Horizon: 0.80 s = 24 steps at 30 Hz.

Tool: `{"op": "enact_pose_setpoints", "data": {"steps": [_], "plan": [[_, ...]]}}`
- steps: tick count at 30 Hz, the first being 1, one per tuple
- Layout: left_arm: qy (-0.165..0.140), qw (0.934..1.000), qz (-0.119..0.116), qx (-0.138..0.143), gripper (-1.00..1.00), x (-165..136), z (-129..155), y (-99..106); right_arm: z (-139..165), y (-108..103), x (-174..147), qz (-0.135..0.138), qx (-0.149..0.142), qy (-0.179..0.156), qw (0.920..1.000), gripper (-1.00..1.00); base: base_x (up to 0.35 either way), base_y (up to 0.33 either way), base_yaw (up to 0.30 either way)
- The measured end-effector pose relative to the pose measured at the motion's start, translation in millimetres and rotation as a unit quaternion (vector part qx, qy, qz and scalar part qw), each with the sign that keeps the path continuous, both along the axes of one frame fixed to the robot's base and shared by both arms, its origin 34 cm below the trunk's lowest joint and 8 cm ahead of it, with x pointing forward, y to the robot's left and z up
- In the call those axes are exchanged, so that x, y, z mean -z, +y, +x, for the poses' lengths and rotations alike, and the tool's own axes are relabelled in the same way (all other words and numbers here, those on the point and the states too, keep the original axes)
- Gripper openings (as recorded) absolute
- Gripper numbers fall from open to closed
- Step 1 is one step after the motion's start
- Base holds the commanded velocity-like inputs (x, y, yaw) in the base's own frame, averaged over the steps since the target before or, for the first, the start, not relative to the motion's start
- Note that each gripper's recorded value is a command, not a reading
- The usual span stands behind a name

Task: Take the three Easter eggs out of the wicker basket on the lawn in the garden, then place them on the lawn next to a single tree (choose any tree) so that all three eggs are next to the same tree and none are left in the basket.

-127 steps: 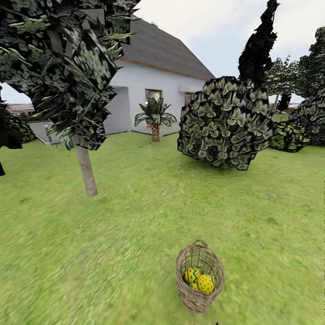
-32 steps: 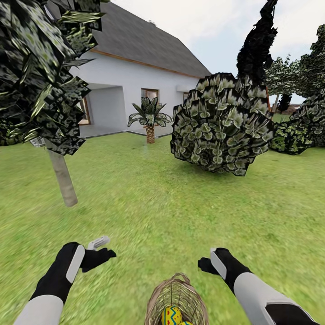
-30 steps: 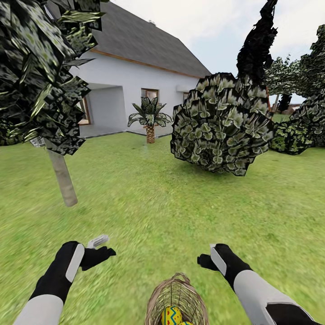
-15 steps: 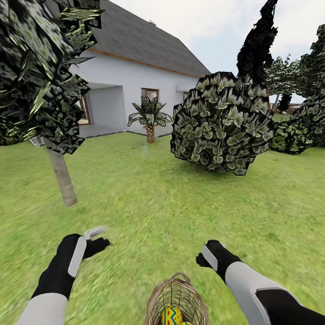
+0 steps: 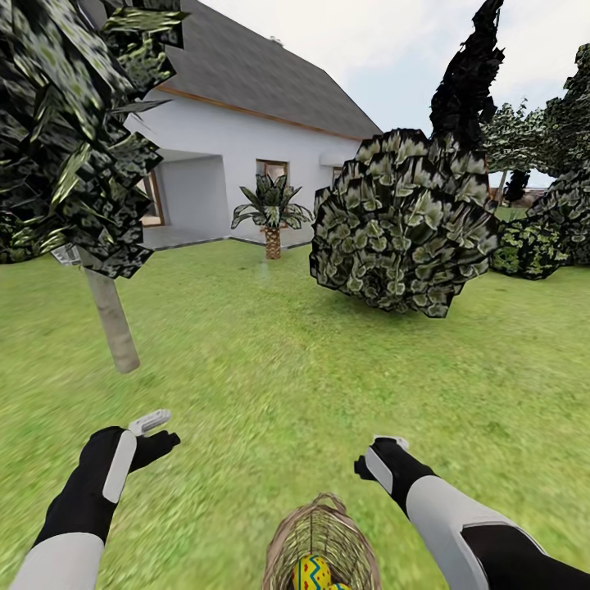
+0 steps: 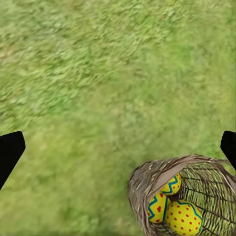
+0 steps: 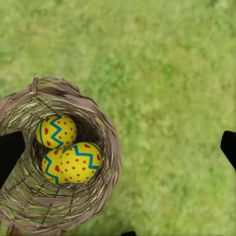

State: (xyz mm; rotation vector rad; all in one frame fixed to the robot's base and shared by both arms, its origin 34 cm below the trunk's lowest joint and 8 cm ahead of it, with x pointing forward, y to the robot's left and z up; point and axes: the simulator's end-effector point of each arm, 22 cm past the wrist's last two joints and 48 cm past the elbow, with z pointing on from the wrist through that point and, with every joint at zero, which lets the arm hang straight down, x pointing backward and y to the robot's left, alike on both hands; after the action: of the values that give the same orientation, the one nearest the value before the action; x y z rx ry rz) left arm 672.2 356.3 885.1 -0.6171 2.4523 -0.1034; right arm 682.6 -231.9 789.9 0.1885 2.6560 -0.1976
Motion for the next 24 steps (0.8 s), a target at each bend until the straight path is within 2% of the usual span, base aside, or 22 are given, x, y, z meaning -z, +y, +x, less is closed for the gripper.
{"op": "enact_pose_setpoints", "data": {"steps": [5, 10, 24], "plan": [[0.0, 1.0, -0.005, 0.002, 1.0, 6.5, 1.4, -5.9, 1.6, 2.0, 5.9, 0.003, -0.001, -0.002, 1.0, 1.0, 0.0, 0.0, 0.0], [0.001, 0.9999, -0.011, 0.006, 1.0, 13.6, 2.7, -13.8, 4.9, 8.7, 12.2, 0.02, -0.01, -0.006, 0.9997, 1.0, 0.0, 0.0, 0.0], [-0.001, 0.9998, -0.018, 0.006, 1.0, 31.1, 5.8, -18.1, 5.3, 10.3, 31.9, 0.022, -0.012, -0.003, 0.9997, 1.0, 0.0, 0.0, 0.0]]}}
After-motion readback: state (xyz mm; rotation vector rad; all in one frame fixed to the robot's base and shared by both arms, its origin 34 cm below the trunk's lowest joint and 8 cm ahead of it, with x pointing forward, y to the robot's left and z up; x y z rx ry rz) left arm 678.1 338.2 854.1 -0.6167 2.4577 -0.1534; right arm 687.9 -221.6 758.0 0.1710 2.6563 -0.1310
